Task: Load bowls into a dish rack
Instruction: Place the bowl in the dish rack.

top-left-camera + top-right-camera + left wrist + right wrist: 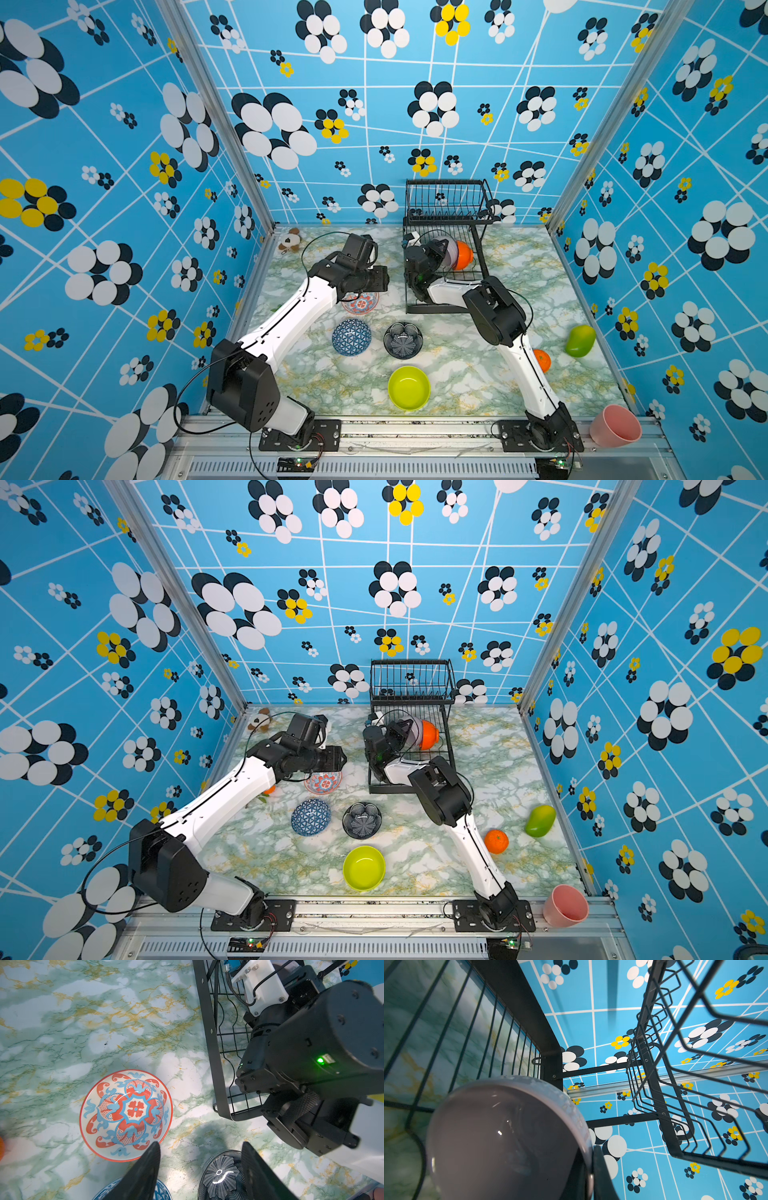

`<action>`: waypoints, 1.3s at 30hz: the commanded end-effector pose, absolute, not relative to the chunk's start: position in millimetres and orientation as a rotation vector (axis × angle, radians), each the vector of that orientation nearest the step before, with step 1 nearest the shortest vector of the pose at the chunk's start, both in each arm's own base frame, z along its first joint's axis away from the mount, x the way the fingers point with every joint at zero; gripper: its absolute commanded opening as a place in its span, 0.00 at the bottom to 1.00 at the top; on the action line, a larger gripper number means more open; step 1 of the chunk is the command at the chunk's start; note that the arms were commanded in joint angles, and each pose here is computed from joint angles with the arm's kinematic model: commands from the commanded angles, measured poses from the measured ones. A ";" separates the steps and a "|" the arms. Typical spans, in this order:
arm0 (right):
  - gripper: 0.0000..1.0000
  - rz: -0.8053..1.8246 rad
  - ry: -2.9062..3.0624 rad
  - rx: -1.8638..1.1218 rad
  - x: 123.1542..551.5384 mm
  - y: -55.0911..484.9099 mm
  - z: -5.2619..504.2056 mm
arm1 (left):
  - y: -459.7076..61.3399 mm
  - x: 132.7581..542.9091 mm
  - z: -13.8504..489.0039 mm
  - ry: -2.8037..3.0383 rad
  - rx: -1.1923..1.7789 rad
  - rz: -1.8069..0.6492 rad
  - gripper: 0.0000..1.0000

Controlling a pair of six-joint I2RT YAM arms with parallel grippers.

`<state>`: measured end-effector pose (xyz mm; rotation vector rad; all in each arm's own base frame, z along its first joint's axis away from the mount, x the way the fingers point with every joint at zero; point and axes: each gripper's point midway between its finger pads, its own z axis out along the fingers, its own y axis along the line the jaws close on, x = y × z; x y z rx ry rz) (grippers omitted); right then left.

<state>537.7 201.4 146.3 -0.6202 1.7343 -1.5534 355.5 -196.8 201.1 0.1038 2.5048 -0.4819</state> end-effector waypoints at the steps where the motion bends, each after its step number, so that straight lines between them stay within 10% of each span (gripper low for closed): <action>1: 0.00 -1.545 1.717 -0.708 533.1 225.4 126.1 | -196.5 353.8 194.5 2.517 0.115 -0.462 0.65; 39: 0.15 -1.534 1.715 -0.738 533.8 232.8 127.9 | -196.9 353.8 193.5 2.519 0.117 -0.460 0.66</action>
